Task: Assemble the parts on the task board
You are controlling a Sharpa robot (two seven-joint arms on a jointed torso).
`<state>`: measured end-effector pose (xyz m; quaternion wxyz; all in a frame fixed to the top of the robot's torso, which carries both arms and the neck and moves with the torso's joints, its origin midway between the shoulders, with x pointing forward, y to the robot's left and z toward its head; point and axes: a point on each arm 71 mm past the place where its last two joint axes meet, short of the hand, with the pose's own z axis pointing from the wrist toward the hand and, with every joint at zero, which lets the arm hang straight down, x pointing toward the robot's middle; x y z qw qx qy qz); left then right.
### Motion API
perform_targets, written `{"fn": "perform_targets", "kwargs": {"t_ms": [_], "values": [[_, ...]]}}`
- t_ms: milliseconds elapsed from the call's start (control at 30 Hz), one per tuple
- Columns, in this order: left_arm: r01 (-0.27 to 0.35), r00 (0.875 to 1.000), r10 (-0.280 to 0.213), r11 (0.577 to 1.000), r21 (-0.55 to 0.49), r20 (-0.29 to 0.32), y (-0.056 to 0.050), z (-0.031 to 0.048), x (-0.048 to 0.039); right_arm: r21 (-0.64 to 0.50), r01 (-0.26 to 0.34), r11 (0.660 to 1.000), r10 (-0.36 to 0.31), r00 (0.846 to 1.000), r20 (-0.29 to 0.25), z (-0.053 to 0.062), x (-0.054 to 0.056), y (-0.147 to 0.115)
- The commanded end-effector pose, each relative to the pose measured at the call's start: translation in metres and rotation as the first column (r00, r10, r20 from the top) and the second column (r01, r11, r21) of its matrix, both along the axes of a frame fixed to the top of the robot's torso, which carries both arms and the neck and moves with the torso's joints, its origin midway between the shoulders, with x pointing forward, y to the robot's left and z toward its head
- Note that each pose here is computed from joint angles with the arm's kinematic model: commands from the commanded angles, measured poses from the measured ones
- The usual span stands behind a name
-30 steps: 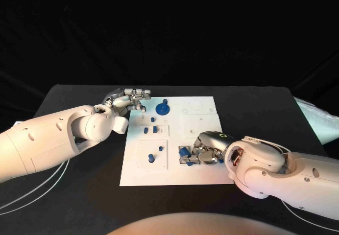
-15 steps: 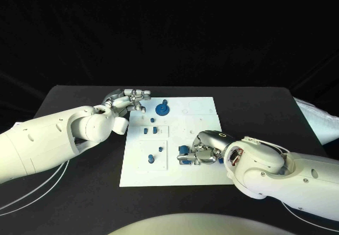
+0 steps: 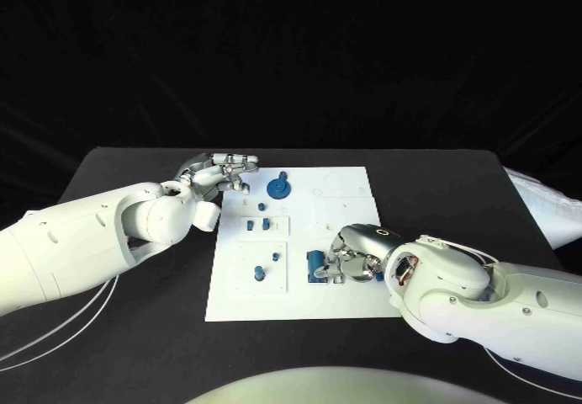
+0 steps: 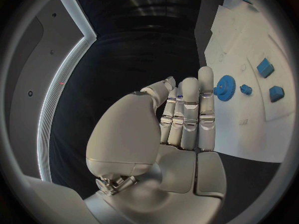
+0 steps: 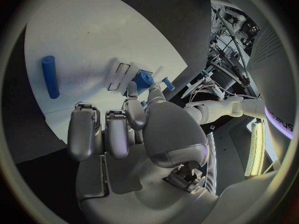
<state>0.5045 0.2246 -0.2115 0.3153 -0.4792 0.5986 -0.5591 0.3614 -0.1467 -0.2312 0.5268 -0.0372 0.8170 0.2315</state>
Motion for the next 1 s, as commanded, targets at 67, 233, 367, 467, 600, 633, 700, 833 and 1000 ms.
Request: {"fn": "perform_targets", "kwargs": {"t_ms": [67, 233, 367, 467, 600, 633, 700, 833, 1000], "values": [[0.016, 1.000, -0.016, 1.000, -0.009, 0.002, -0.002, 0.0003, -0.0002, -0.009, -0.039, 0.999, 0.039, 0.999, -0.027, -0.002, -0.002, 0.003], [0.014, 1.000, -0.014, 1.000, -0.008, 0.001, -0.001, 0.0001, -0.0001, -0.007, -0.042, 0.999, 0.042, 0.999, -0.036, -0.003, -0.002, 0.003], [0.014, 1.000, -0.014, 1.000, -0.007, 0.000, -0.001, 0.0000, -0.0001, -0.003, -0.038, 0.999, 0.038, 0.999, -0.039, -0.003, -0.002, 0.002], [0.014, 1.000, -0.014, 1.000, -0.007, 0.000, -0.001, 0.0000, -0.0001, -0.002, -0.034, 0.999, 0.034, 0.999, -0.039, -0.003, -0.002, 0.002], [0.013, 1.000, -0.013, 1.000, -0.007, 0.000, -0.001, 0.0000, -0.0001, -0.004, -0.022, 1.000, 0.022, 0.999, -0.035, -0.003, -0.001, -0.002], [0.013, 1.000, -0.013, 1.000, -0.007, 0.000, -0.001, 0.0000, -0.0001, -0.002, -0.018, 1.000, 0.018, 0.999, -0.032, -0.003, -0.001, -0.003], [0.013, 1.000, -0.013, 1.000, -0.007, 0.000, -0.001, 0.0000, -0.0001, 0.013, -0.004, 1.000, 0.005, 1.000, -0.020, -0.001, 0.000, -0.007], [0.012, 1.000, -0.012, 1.000, -0.007, 0.001, 0.000, -0.0001, -0.0001, 0.075, 0.017, 0.997, -0.017, 1.000, -0.002, 0.003, -0.001, -0.017], [0.009, 1.000, -0.009, 1.000, -0.008, 0.006, 0.001, -0.0002, -0.0005, 0.123, 0.056, 0.991, -0.057, 0.998, 0.008, 0.016, 0.002, -0.044]]}}
